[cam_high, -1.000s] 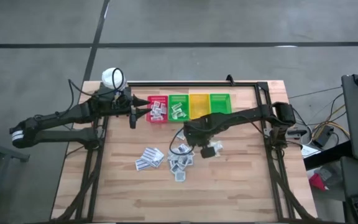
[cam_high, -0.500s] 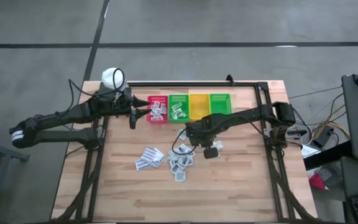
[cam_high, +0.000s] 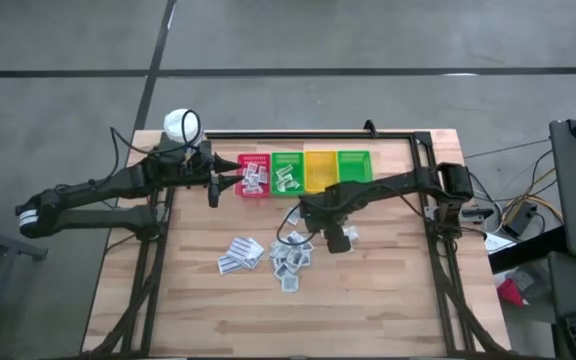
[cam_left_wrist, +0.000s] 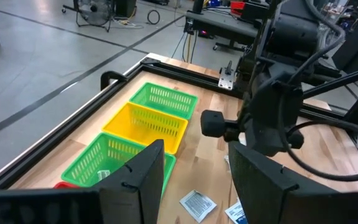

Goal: Pick & Place First Aid Supplies
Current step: Put the green bandage into the left green bin

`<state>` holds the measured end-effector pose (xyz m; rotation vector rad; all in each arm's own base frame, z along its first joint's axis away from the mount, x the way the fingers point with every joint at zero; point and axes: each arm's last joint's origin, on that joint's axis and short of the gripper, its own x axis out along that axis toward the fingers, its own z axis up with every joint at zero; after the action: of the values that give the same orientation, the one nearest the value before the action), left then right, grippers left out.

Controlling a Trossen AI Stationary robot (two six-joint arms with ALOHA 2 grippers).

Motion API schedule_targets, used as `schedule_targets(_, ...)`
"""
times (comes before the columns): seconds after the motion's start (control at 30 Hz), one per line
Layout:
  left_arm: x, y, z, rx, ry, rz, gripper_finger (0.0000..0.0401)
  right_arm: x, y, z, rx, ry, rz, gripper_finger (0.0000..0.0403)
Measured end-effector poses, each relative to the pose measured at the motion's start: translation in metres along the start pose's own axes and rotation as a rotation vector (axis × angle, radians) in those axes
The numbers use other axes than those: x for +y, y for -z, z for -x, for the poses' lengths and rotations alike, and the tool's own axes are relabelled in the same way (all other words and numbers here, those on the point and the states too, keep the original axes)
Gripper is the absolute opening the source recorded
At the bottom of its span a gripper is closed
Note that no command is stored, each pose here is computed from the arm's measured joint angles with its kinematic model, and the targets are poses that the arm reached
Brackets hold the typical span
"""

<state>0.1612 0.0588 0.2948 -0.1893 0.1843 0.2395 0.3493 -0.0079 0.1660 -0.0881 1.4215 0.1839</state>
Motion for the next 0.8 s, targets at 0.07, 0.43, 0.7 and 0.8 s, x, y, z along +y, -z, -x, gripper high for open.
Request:
schedule_targets(0.07,0.000,0.000,0.000,0.000,0.000,0.001,0.0175,0.000,0.003,-0.006,-0.001,0.004,-0.003,0.0153)
schedule_targets(0.43,0.000,0.000,0.000,0.000,-0.001,0.003,0.0175,0.000,0.016,-0.025,0.005,0.081,-0.003,0.0186)
schedule_targets(0.7,0.000,0.000,0.000,-0.002,-0.010,0.011,0.0174,0.005,0.024,-0.033,0.016,0.071,0.009,0.0170)
schedule_targets(0.8,0.000,0.000,0.000,-0.003,-0.016,0.010,0.0175,0.006,0.026,-0.035,0.021,0.072,0.009,0.0144)
